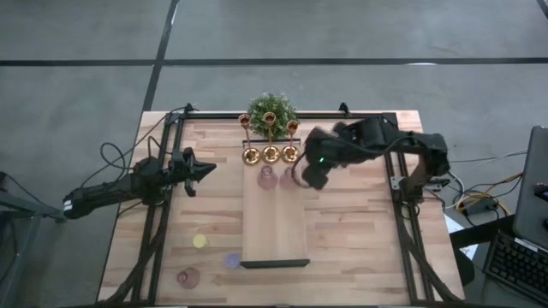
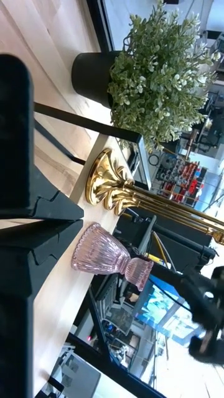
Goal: Pick & Place candle stick holders
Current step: Put the blue scented candle on the shelf
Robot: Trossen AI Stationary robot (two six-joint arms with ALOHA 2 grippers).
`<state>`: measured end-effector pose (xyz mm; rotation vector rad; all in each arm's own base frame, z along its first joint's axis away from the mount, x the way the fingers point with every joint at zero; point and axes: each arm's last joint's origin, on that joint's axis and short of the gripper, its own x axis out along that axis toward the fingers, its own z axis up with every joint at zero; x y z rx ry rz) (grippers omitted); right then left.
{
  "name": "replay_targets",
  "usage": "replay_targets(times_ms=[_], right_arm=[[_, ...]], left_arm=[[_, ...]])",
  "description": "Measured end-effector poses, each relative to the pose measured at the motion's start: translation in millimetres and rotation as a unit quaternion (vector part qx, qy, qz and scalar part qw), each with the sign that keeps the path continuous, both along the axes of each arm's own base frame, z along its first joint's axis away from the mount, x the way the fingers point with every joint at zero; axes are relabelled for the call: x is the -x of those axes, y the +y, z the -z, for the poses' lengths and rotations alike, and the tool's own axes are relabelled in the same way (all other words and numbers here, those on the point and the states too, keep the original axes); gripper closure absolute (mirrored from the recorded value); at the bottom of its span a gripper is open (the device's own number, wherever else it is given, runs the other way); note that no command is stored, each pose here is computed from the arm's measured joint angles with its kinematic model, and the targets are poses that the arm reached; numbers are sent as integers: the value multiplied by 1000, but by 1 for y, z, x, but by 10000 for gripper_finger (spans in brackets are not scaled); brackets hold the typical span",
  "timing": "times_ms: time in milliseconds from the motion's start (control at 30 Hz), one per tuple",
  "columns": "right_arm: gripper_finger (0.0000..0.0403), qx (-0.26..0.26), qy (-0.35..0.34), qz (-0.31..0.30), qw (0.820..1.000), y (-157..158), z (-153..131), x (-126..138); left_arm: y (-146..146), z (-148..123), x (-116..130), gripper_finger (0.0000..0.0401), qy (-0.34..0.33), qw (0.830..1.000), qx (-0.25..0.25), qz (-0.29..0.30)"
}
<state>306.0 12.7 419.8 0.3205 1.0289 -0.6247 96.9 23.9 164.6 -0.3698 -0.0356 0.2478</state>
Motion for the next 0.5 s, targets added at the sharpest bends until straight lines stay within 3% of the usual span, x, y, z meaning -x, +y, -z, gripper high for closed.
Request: replay_targets(times_ms=[67, 200, 500], right_arm=[[296, -39, -12, 77, 996, -11, 3, 10], [305, -122, 15, 174, 977, -34, 25, 24], [322, -149, 81, 259, 951, -95, 87, 49]], left_arm=[[0, 0, 0, 391, 0, 1000, 0, 0], [0, 0, 0, 391, 0, 1000, 0, 0], [0, 0, 0, 391, 0, 1000, 0, 0]])
